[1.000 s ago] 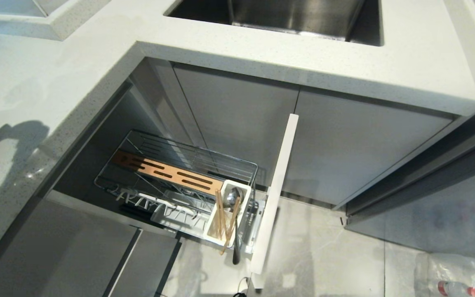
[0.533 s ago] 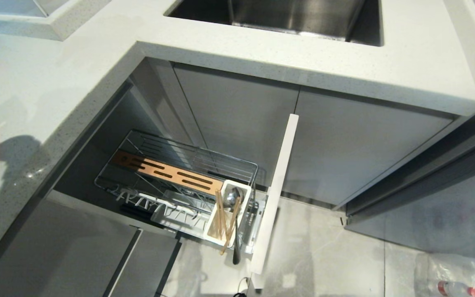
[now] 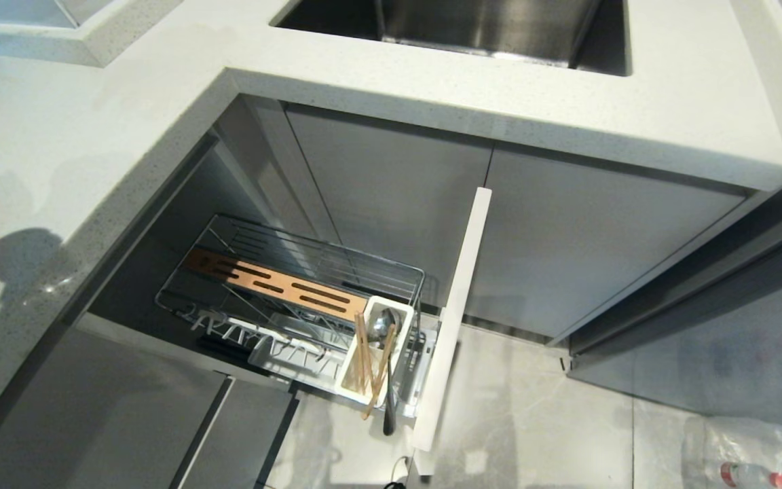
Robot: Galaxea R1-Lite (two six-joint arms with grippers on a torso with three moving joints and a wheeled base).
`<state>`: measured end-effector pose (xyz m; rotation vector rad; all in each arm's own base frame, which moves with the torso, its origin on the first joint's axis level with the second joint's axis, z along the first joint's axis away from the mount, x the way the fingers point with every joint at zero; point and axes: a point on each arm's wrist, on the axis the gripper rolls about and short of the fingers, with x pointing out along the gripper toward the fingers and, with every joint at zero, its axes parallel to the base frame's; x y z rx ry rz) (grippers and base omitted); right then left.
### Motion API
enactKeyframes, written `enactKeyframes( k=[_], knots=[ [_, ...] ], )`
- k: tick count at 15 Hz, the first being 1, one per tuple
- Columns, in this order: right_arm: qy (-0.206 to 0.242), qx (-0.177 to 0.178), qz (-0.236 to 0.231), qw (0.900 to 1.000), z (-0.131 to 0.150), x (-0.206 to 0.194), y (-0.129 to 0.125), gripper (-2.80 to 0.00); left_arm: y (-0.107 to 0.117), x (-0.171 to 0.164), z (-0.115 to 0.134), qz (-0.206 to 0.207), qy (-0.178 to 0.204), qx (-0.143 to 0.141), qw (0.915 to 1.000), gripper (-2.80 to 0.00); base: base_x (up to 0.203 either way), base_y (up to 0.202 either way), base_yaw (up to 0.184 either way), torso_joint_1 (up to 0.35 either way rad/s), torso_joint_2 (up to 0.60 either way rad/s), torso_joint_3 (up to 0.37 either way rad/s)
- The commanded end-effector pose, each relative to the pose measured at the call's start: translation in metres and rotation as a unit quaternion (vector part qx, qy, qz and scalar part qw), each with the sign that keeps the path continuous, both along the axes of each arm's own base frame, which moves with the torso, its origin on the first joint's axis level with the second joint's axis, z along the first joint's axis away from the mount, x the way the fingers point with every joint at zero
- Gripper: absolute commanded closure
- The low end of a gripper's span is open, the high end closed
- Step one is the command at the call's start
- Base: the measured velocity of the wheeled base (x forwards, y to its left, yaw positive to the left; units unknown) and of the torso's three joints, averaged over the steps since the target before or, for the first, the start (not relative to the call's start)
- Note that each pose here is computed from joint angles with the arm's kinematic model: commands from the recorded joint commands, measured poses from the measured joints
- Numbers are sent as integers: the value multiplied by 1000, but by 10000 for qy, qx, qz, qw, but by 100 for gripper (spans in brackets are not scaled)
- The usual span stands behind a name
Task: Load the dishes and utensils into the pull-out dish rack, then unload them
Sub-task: Take the chopsticks out of the cupboard
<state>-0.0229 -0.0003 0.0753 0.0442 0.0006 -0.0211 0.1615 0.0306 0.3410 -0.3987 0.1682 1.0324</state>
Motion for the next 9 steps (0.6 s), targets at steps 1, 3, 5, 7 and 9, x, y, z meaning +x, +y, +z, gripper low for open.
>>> enactKeyframes(
  k=[1, 3, 5, 7, 9],
  knots=[
    [10, 1, -2, 10000, 0, 0, 0, 0, 2, 2, -2, 70, 47, -16, 10000, 0, 0, 0, 0, 0, 0, 0],
    [10, 1, -2, 10000, 0, 0, 0, 0, 5, 4, -5, 135, 14, -117, 9998, 0, 0, 0, 0, 0, 0, 0],
    [10, 1, 6, 10000, 0, 0, 0, 0, 6, 5, -8, 139, 55, -161, 9998, 0, 0, 0, 0, 0, 0, 0],
    [17, 1, -2, 10000, -1, 0, 0, 0, 7, 5, -8, 95, 20, -234, 9997, 0, 0, 0, 0, 0, 0, 0],
    [14, 1, 0, 10000, 0, 0, 0, 0, 7, 4, -11, 122, 27, -275, 9995, 0, 0, 0, 0, 0, 0, 0]
  ],
)
